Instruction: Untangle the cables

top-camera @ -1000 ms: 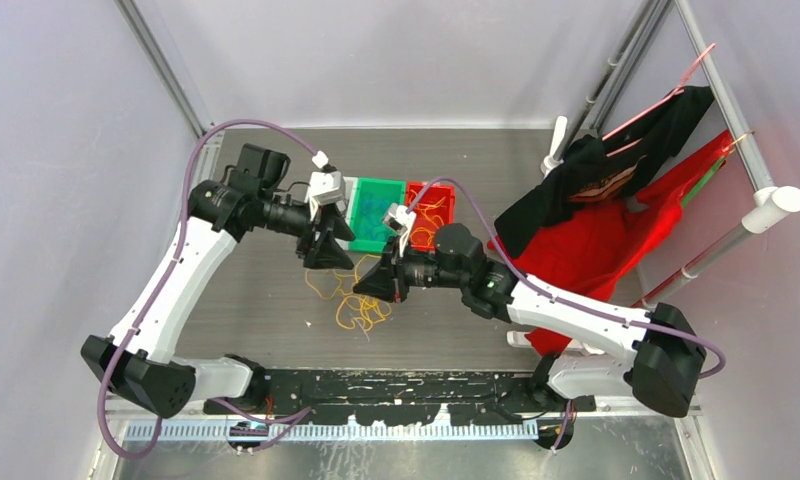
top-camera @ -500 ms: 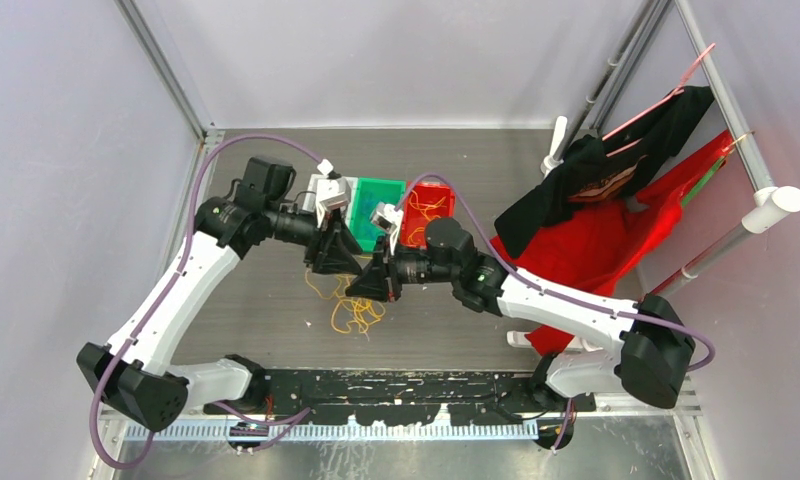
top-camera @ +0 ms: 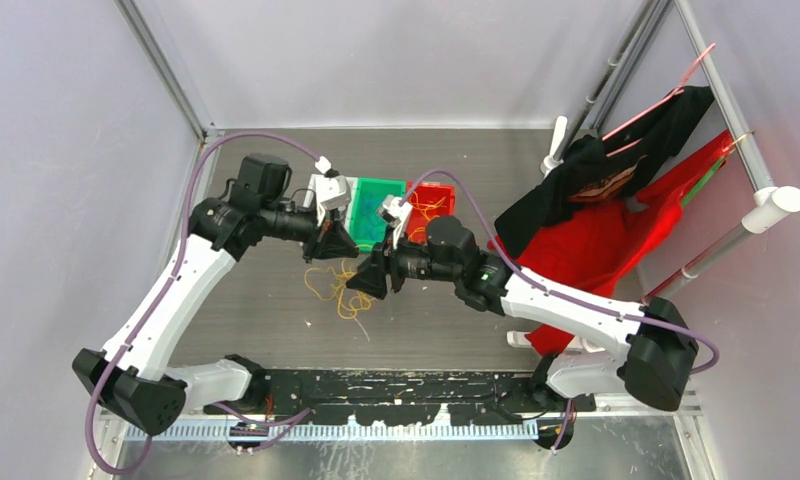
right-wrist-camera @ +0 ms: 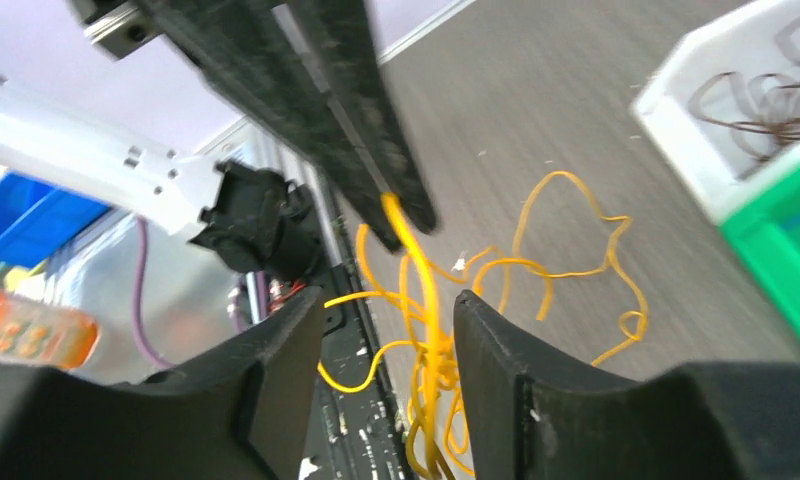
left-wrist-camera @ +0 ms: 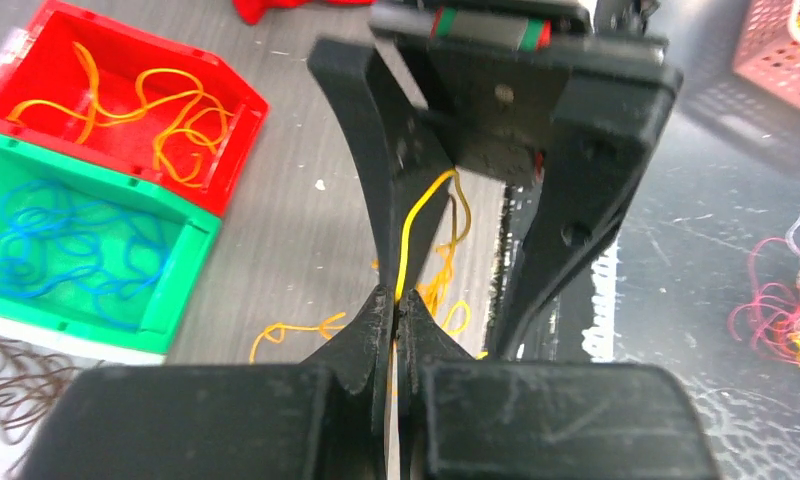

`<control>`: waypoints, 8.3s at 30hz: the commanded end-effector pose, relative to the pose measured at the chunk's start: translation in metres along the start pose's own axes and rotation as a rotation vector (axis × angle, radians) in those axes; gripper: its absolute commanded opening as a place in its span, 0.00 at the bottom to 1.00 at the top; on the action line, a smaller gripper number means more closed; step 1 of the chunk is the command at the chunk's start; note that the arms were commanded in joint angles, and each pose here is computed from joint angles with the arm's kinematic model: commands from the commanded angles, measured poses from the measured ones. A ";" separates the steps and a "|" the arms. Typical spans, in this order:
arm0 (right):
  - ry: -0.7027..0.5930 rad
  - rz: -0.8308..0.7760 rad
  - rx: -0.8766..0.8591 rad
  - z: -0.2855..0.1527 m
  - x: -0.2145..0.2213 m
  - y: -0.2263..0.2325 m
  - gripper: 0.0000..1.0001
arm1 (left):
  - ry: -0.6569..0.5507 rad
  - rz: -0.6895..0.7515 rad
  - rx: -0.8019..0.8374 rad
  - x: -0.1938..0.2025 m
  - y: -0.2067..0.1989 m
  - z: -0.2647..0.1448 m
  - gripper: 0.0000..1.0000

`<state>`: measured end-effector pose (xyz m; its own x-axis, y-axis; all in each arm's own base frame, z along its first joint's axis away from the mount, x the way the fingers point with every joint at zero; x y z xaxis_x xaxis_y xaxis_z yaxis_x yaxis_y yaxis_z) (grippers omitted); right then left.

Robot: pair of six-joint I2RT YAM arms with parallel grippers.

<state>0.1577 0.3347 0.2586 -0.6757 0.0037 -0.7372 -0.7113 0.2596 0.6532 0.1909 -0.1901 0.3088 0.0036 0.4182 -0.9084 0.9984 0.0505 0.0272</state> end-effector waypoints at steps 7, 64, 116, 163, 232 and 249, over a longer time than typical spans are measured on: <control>-0.340 -0.135 0.220 -0.045 -0.065 -0.001 0.62 | 0.030 0.201 -0.125 -0.025 -0.013 -0.027 0.00; -0.433 -0.081 0.239 -0.006 -0.114 0.087 0.01 | -0.267 0.005 -0.225 -0.018 -0.032 -0.001 0.65; -0.460 -0.166 -0.132 0.010 -0.073 0.092 0.54 | -0.430 0.281 -0.073 -0.154 -0.073 -0.075 0.00; -0.304 0.091 0.226 0.005 0.054 -0.035 0.58 | -0.577 1.027 -1.242 -0.323 -0.023 -0.252 0.00; -0.857 0.088 0.986 -0.190 -0.020 -0.114 0.56 | 0.328 0.207 -0.257 0.003 0.169 0.169 0.00; -0.812 0.096 0.995 -0.185 -0.029 -0.118 0.54 | 0.577 0.109 -0.189 0.034 0.173 0.178 0.38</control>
<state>0.2197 0.1190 0.2082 -0.1883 0.4984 -0.8463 0.0540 0.8656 0.4977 0.3686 -0.3305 0.1841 0.0113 0.8557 -0.5173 0.9791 0.0956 0.1793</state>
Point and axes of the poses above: each gripper's point midway between its finger pads, its own z axis out along the fingers, its own y axis along the line the jaws close on, x = y × z, the point moved 5 cm from there along -z, back along the fingers, and after that the axes turned 14 degrees about z, right-handed, at the moved point
